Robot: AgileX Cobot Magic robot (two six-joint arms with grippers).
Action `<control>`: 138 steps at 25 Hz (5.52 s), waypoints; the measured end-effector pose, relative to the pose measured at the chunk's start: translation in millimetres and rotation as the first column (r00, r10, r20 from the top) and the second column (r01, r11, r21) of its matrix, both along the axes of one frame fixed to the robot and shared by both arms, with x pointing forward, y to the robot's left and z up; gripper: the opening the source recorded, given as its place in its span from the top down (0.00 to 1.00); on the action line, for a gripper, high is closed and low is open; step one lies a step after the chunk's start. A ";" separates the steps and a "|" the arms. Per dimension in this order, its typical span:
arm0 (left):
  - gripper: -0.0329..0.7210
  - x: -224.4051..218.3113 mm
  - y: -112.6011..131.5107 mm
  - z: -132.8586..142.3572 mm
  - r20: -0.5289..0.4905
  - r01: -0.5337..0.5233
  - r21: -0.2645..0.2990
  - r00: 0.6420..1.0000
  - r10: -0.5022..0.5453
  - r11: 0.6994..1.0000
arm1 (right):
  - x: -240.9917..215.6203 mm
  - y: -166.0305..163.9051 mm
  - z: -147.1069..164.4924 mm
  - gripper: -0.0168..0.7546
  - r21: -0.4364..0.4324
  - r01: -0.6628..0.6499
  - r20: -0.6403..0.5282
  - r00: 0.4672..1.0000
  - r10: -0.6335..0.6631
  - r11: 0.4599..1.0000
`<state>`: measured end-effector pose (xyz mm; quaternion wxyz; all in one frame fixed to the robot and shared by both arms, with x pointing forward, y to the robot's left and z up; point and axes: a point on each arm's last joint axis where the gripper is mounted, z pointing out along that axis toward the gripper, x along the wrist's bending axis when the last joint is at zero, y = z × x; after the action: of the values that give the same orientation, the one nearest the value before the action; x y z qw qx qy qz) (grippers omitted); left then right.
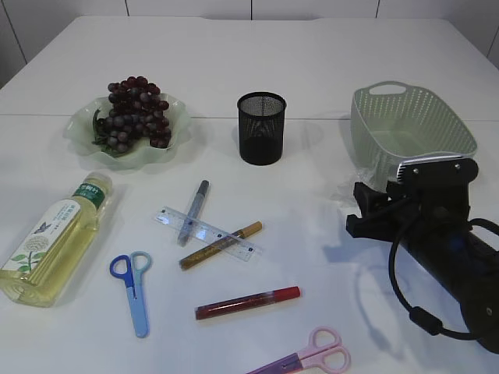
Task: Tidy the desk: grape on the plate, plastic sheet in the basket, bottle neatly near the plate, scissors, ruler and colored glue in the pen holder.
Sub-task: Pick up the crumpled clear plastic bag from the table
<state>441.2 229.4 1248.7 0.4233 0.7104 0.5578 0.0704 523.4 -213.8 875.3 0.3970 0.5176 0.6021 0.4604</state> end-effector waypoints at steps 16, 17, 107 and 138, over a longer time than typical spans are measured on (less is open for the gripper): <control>0.48 0.0 0.0 0.0 0.000 0.000 0.000 1.000 0.000 1.000 | 19.2 2.9 9.1 0.43 0.033 0.045 0.055 0.997 -0.047 0.998; 0.48 0.0 0.0 0.0 0.000 0.000 0.000 1.000 0.000 1.000 | 20.0 3.8 9.8 0.43 0.033 0.039 0.059 0.997 -0.041 0.999; 0.48 -0.9 -2.2 1.0 0.007 0.026 -0.014 1.000 -0.026 1.000 | 55.7 10.1 -20.6 0.89 0.048 0.142 -0.101 0.985 -0.137 0.989; 0.48 -0.9 -2.2 1.0 0.009 0.029 -0.013 1.000 -0.029 0.999 | 30.5 16.3 12.7 0.96 0.018 -0.034 -0.145 0.989 0.036 0.999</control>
<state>440.3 227.2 1249.7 0.4312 0.7155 0.5459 0.0639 553.9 -197.5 887.9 0.3400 0.5422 0.6347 0.4330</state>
